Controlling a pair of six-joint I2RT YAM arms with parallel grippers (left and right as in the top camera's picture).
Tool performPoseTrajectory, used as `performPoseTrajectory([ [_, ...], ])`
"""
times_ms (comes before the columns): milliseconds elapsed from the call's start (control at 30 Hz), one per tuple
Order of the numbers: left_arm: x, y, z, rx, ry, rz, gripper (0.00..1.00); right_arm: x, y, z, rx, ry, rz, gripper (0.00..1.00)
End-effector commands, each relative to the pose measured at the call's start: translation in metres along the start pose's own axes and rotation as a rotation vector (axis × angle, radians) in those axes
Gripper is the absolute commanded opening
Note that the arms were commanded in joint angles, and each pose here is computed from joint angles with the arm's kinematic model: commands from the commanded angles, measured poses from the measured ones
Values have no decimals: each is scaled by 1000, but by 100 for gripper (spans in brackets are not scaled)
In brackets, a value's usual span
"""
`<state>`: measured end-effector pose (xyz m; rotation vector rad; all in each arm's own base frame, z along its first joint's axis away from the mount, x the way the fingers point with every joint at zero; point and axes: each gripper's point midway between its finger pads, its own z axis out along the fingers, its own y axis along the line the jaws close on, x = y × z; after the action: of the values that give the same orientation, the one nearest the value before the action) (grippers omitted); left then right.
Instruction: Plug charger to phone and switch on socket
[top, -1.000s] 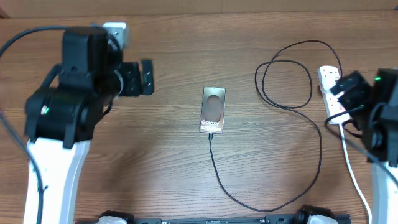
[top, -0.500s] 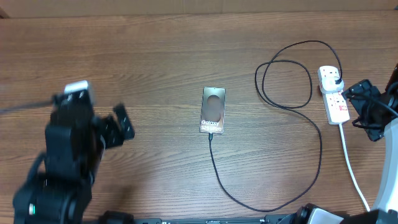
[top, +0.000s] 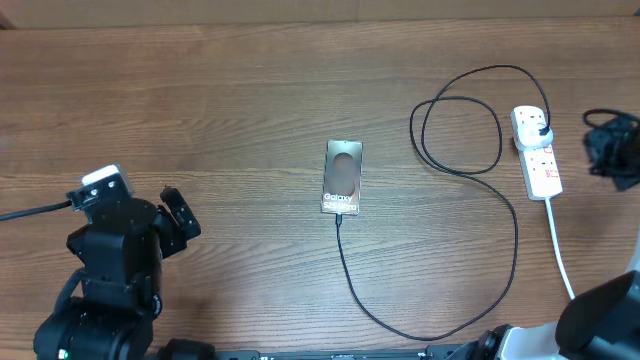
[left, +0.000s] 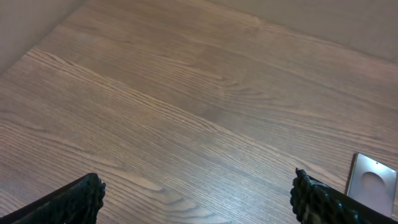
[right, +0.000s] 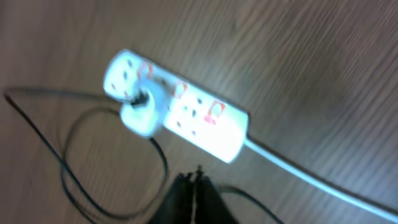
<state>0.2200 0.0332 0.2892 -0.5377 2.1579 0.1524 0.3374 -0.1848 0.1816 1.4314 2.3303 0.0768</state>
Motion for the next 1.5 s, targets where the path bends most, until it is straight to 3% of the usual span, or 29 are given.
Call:
performPoseTrajectory([
  [0, 1, 2, 4, -27, 0, -15, 99, -16, 7, 7, -9, -20, 4, 4],
  [367, 3, 2, 7, -36, 17, -5, 100, -2, -3, 78, 72, 129, -27, 4],
  [667, 2, 3, 4, -30, 7, -11, 100, 19, 4, 123, 22, 262, -30, 4],
  [1467, -10, 63, -83, 28, -316, -236, 100, 4, 36, 128, -53, 190, -54, 4],
])
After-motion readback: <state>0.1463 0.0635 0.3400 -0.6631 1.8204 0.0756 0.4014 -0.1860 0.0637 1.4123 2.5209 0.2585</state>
